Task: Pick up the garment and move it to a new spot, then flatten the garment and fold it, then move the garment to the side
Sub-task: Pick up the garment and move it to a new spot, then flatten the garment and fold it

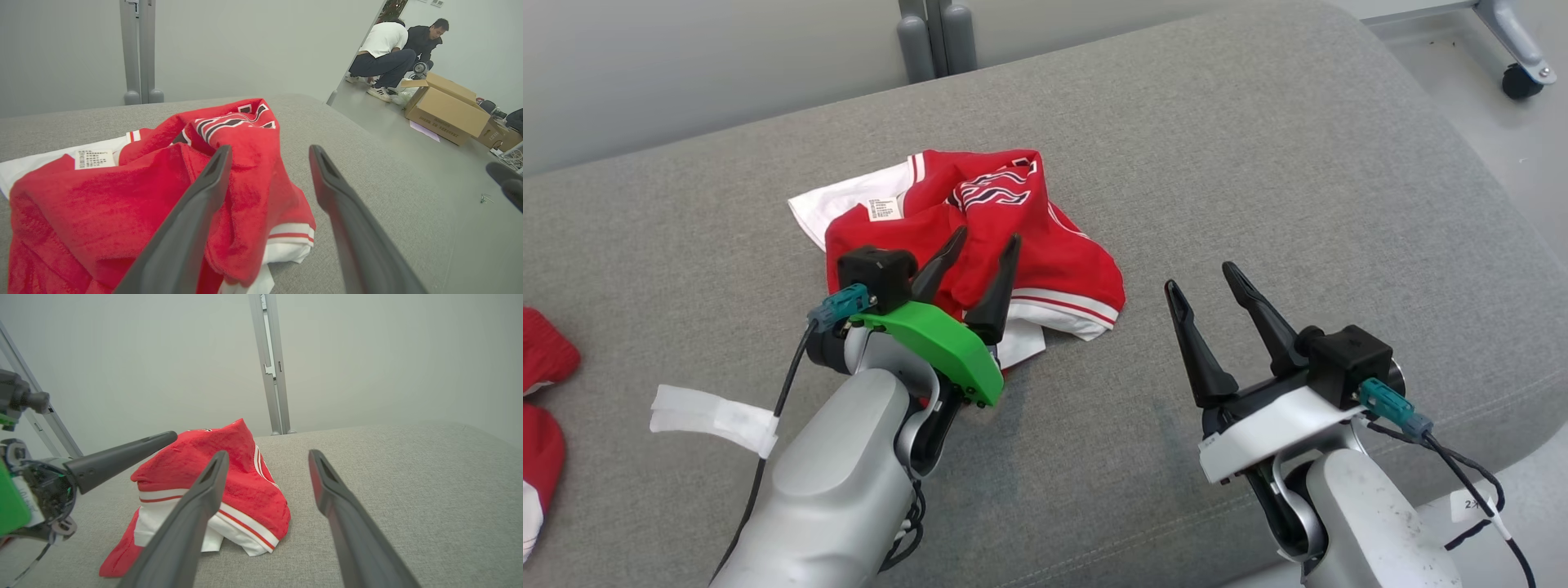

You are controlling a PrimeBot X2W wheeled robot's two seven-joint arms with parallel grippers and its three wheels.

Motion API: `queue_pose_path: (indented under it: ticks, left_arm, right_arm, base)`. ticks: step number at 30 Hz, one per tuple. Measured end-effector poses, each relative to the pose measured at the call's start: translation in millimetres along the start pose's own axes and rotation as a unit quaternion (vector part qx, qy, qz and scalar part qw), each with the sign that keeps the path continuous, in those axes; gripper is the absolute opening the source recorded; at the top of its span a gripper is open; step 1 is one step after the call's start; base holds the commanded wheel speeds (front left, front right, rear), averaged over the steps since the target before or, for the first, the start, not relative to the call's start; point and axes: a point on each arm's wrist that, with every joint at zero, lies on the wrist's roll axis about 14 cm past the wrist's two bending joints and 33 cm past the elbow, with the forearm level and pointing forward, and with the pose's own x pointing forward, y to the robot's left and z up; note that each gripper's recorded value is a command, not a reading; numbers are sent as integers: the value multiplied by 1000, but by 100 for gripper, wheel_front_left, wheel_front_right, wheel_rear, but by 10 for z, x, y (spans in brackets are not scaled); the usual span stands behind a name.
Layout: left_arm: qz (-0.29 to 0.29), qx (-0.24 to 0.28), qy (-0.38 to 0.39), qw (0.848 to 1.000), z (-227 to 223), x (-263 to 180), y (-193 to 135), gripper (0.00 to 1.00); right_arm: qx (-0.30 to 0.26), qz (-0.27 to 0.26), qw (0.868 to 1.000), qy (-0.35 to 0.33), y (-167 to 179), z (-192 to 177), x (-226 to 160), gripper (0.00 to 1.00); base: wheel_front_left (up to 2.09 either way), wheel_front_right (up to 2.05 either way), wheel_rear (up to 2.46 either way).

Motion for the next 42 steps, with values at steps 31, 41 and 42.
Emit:
queue_pose_path:
  ticks: [31,41,42]
  left_arm:
    - [155,72,14,985,-193,-831,924,100]
    - [158,57,88,982,-622,-751,1057,100]
    - [158,56,92,982,-648,-739,1068,100]
  right_arm:
    - [11,38,999,3,268,-77,117,100]
    - [8,17,1000,9,110,-115,111,100]
    - [7,15,1000,11,96,-128,104,100]
  base:
    - [0,0,0]
    - [0,0,0]
    - [0,0,0]
